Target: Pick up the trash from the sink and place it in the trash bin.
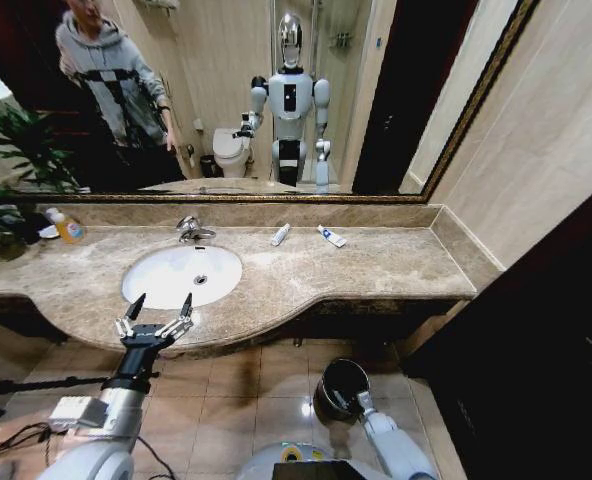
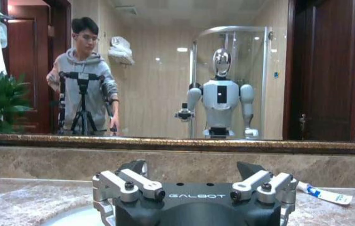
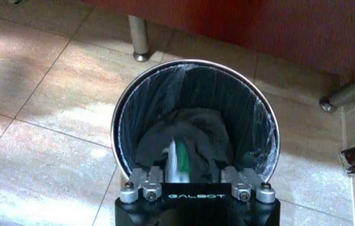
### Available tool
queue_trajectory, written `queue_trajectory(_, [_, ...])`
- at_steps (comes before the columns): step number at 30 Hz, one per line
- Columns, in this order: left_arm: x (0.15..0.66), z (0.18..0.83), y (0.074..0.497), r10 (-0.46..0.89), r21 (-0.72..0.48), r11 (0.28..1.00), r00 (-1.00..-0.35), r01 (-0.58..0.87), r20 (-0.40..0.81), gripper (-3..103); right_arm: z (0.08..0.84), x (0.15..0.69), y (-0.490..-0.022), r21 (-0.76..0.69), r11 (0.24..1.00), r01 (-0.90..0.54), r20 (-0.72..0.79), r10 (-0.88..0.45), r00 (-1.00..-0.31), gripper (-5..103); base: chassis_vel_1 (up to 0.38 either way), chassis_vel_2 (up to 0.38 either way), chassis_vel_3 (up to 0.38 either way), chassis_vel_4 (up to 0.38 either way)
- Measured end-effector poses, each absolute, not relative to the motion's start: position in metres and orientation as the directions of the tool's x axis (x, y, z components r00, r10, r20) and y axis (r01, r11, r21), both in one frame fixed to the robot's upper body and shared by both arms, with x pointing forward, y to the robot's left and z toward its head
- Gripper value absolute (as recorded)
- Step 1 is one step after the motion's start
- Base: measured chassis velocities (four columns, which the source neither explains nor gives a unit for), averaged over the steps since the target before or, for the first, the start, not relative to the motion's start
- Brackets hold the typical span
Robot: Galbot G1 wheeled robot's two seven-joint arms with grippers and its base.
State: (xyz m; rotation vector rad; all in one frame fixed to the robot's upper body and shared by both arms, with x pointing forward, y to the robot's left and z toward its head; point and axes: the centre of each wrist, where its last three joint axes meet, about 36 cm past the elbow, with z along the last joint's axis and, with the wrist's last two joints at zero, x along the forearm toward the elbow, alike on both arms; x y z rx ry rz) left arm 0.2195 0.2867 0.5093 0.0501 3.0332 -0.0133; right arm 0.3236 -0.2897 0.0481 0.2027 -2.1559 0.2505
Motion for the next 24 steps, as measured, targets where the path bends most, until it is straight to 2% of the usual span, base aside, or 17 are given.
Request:
queue_trajectory(2, [0.219,0.509,0.287,0.032,-0.007,0.999,-0.994,0.033,-0.108,100,0.049,0.322,-0.29,-0.104,0.965,-0.24,0.826,-0.05,-0.561,53,0.0,0.0,0.0,0.0])
queue_trajectory(3, [0.219,0.509,0.287,0.032,-0.007,0.999,-0.994,0.033,-0.108,100,0.049,0.322,-0.29,-0.104,0.965,-0.24,0.826,-0.05,-0.561,53,0.0,0.0,0.0,0.0])
queue_trajectory(5, [0.219,0.509,0.287,0.032,-0.007,0.999,-0.994,0.033,-0.108,100,0.049,0.32,-0.291,-0.105,0.965,-0.24,0.825,-0.05,-0.563,64,0.0,0.0,0.0,0.0])
queue_trajectory(7, [0.219,0.509,0.287,0.032,-0.007,0.999,-0.994,0.033,-0.108,100,0.049,0.319,-0.292,-0.105,0.965,-0.24,0.825,-0.05,-0.563,64,0.0,0.0,0.0,0.0])
queue_trajectory(10, [0.219,0.509,0.287,0.032,-0.007,0.999,-0.994,0.033,-0.108,100,0.051,0.318,-0.294,-0.11,0.965,-0.239,0.821,-0.047,-0.568,80,0.0,0.0,0.0,0.0])
queue_trajectory(11, [0.219,0.509,0.287,0.032,-0.007,0.999,-0.994,0.033,-0.108,100,0.051,0.318,-0.294,-0.11,0.965,-0.239,0.821,-0.047,-0.568,80,0.0,0.0,0.0,0.0])
queue_trajectory(12, [0.219,0.509,0.287,0.032,-0.007,0.999,-0.994,0.033,-0.108,100,0.051,0.317,-0.295,-0.111,0.965,-0.238,0.82,-0.047,-0.571,91,0.0,0.0,0.0,0.0])
queue_trajectory(14, [0.219,0.509,0.287,0.032,-0.007,0.999,-0.994,0.033,-0.108,100,0.052,0.317,-0.295,-0.111,0.965,-0.238,0.819,-0.047,-0.571,91,0.0,0.0,0.0,0.0])
queue_trajectory(17, [0.219,0.509,0.287,0.032,-0.007,0.999,-0.994,0.033,-0.108,100,0.053,0.315,-0.295,-0.112,0.965,-0.238,0.817,-0.047,-0.575,100,0.0,0.0,0.0,0.0])
queue_trajectory(22, [0.219,0.509,0.287,0.032,-0.007,0.999,-0.994,0.033,-0.108,100,0.059,0.315,-0.297,-0.116,0.967,-0.226,0.808,-0.041,-0.588,100,0.0,0.0,0.0,0.0])
queue_trajectory(24, [0.219,0.509,0.287,0.032,-0.007,0.999,-0.994,0.033,-0.108,100,0.077,0.318,-0.302,-0.103,0.975,-0.198,0.788,-0.041,-0.614,100,0.0,0.0,0.0,0.0])
